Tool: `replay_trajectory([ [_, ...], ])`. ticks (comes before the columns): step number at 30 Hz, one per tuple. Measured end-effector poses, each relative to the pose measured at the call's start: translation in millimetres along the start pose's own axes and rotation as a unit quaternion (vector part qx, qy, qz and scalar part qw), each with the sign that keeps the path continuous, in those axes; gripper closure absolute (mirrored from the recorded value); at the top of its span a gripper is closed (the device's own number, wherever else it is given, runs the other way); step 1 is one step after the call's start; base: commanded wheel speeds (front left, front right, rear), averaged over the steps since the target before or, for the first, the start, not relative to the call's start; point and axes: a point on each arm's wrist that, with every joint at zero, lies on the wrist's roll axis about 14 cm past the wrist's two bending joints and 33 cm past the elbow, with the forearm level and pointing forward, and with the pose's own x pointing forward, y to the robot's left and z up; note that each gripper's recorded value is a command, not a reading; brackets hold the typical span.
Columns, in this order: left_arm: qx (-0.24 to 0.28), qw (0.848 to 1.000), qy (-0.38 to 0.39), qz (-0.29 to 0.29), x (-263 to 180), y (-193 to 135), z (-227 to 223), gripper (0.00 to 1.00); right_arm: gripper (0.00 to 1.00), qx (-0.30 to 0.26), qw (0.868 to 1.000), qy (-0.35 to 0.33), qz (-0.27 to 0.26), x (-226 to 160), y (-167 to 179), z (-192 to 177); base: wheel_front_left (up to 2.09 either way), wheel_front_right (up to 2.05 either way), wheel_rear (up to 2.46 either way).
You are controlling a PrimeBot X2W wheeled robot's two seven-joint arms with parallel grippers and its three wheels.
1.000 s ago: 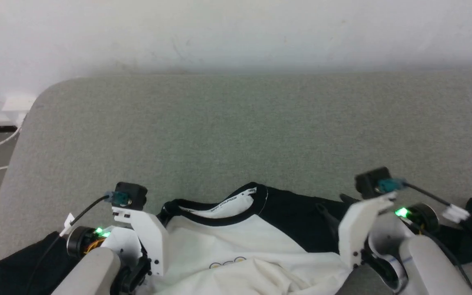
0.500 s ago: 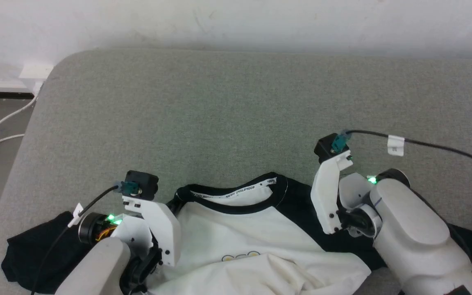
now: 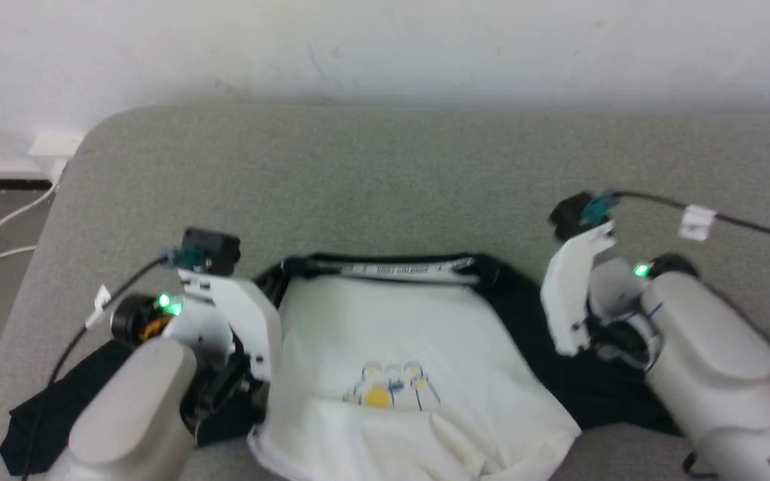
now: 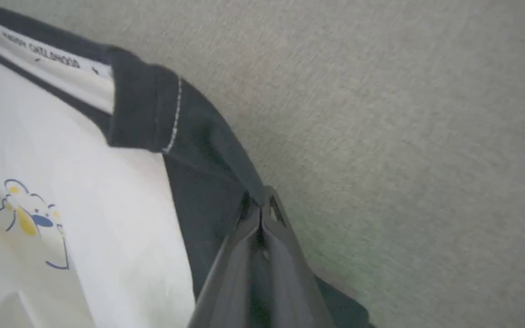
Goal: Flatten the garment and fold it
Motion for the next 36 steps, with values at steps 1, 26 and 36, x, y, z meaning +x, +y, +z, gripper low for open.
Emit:
replay_trajectory([
  [1,0.008,1.0,-0.017,-0.002,1,-1,15,1.0,1.0,-0.004,1.0,-0.025,-0.015,-7,-11,13,0.0,0.0,0.0],
  [26,0.096,0.901,-0.421,0.026,44,-12,364,1.0,1.0,-0.113,0.81,-0.537,-0.207,-199,-102,331,0.0,0.0,0.0],
  [36,0.06,0.941,-0.332,0.021,129,4,285,1.0,1.0,-0.094,0.861,-0.458,-0.2,-97,-131,286,0.0,0.0,0.0],
])
